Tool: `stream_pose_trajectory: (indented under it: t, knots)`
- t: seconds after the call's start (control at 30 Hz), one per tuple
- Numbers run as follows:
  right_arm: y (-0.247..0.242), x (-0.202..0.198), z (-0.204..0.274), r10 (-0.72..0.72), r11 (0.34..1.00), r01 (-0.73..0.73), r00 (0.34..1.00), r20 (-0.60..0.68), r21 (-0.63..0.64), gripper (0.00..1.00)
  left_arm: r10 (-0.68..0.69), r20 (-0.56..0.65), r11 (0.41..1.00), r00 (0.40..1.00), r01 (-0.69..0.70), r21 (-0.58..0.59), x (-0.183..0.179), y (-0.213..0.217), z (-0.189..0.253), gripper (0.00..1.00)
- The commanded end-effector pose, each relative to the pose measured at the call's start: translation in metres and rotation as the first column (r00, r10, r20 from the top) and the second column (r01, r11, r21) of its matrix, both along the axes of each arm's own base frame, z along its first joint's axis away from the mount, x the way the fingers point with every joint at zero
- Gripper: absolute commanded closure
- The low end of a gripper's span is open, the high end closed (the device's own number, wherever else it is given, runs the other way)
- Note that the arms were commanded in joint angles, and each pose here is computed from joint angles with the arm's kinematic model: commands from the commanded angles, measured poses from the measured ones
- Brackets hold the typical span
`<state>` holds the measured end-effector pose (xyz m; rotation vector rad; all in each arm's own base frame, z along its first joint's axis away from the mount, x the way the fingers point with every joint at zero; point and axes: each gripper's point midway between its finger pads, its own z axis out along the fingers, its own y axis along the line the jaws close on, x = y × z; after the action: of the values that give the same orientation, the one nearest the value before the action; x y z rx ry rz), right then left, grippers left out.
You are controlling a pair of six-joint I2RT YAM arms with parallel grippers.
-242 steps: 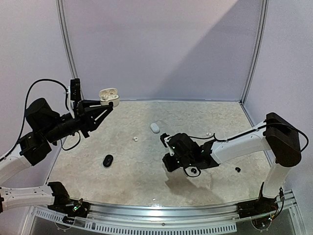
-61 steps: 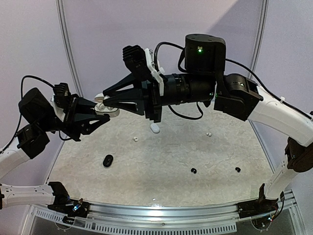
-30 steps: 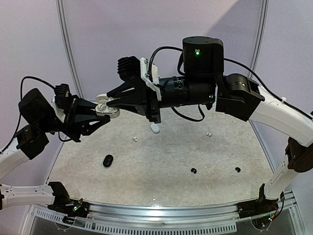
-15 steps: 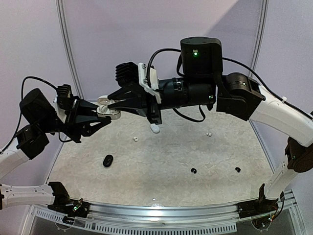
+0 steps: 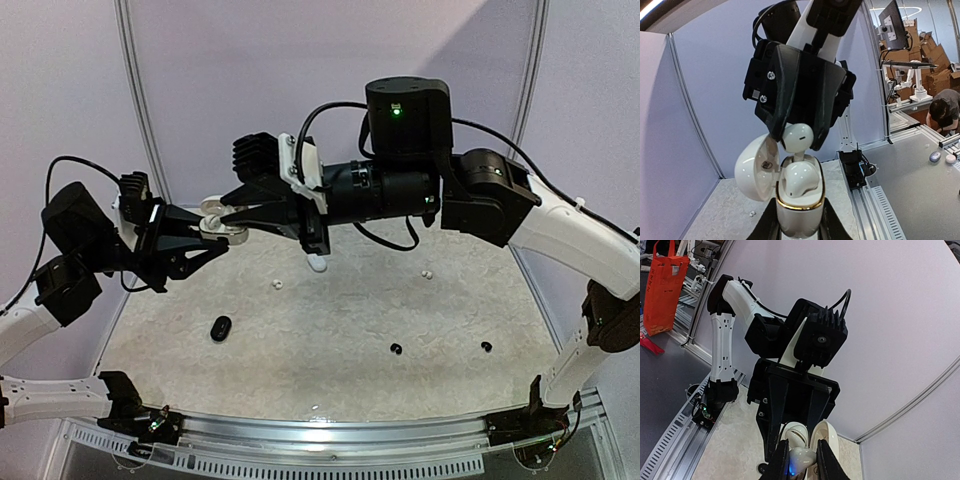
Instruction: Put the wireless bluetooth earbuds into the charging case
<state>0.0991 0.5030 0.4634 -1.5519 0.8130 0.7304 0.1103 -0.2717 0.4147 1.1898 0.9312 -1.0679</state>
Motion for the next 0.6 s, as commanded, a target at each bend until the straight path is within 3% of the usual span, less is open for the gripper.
stream_pose_trajectory:
  t: [0.0, 0.57]
  knots:
    - [0.0067, 0.0094, -0.0354, -0.041, 0.993, 0.039, 0.999, -0.013, -0.111, 0.85, -0.020, 0.057, 0.998, 0.998, 0.024, -0.058, -0.0110, 0.0049, 0.0168, 1.00]
    - [0.0063, 0.0126, -0.0364, -0.061, 0.992, 0.059, 0.998, -0.018, -0.110, 0.79, -0.019, 0.049, 0.998, 0.999, 0.021, -0.057, -0.0111, 0.0055, 0.0149, 1.00]
